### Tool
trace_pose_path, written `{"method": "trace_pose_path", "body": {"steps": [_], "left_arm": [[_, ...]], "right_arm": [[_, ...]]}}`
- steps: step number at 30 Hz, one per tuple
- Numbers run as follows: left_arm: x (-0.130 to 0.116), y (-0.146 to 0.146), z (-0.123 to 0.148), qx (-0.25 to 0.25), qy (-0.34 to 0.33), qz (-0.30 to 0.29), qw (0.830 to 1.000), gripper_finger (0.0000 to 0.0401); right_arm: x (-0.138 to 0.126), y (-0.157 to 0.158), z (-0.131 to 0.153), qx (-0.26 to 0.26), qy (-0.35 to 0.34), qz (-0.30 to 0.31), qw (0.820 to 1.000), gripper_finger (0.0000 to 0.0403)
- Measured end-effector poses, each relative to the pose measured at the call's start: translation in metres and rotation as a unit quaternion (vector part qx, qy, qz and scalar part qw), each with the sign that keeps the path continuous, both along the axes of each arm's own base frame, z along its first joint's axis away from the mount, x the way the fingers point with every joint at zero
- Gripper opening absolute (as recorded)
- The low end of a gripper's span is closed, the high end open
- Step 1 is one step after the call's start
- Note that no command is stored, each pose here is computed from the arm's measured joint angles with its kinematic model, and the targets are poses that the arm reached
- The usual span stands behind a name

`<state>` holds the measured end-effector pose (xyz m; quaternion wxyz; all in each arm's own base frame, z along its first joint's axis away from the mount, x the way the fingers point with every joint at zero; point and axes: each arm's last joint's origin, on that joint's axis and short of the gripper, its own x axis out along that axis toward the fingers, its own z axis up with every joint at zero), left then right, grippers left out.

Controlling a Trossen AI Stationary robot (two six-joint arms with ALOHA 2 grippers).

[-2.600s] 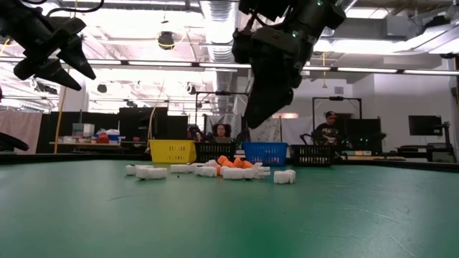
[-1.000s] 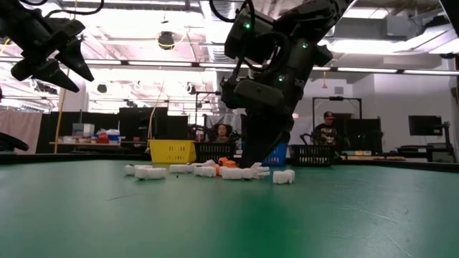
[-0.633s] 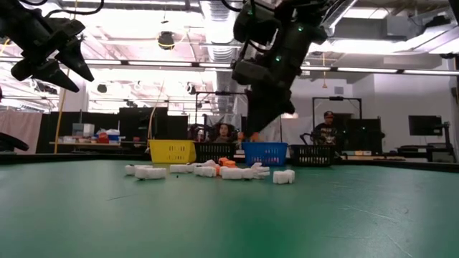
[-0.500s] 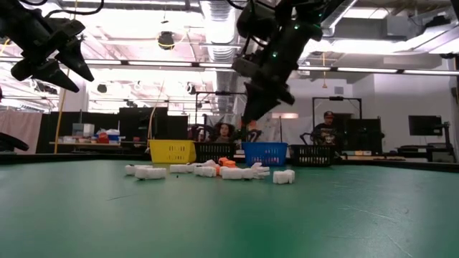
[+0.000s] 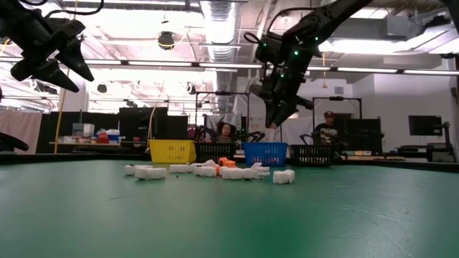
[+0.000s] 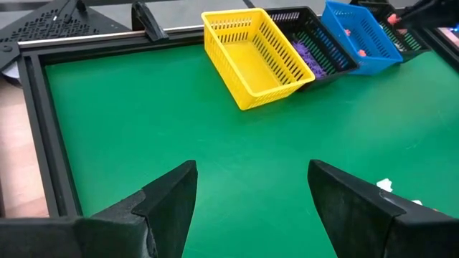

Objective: Sort Halloween decoration
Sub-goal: Put the orange skeleton toy into the blue basket

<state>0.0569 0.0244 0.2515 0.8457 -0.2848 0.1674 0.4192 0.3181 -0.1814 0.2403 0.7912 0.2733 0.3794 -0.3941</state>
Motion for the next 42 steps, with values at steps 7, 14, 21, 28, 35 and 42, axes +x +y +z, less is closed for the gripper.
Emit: {"method": "trace_pose_path", "body": {"steps": [7, 14, 21, 28, 35, 42], "left_arm": [[0.000, 0.000, 0.000, 0.000, 0.000, 0.001, 1.000, 0.0256], [0.000, 0.000, 0.000, 0.000, 0.000, 0.001, 1.000, 0.0256], [0.000, 0.000, 0.000, 0.000, 0.000, 0.001, 1.000, 0.0256], [0.000, 0.000, 0.000, 0.001, 0.001, -0.001, 1.000, 0.0256], [0.000, 0.000, 0.000, 0.003, 0.004, -0.003, 1.000, 0.0256], [0.000, 0.000, 0.000, 0.002, 0.004, -0.005, 1.000, 0.0256]], "right_arm": [[-0.010, -0.016, -0.001, 0.024, -0.009, -0.004, 1.000, 0.0200], [0.012, 0.009, 0.004, 0.039, -0.060, 0.118, 0.990, 0.0195], [0.054, 0.104, -0.003, 0.052, -0.068, 0.259, 0.962, 0.0187], [0.073, 0.197, -0.030, 0.025, -0.029, 0.285, 0.958, 0.0186], [0.079, 0.234, -0.063, 0.035, -0.002, 0.258, 0.965, 0.0184], [0.083, 0.231, -0.080, 0.044, 0.012, 0.240, 0.970, 0.0184]]}}
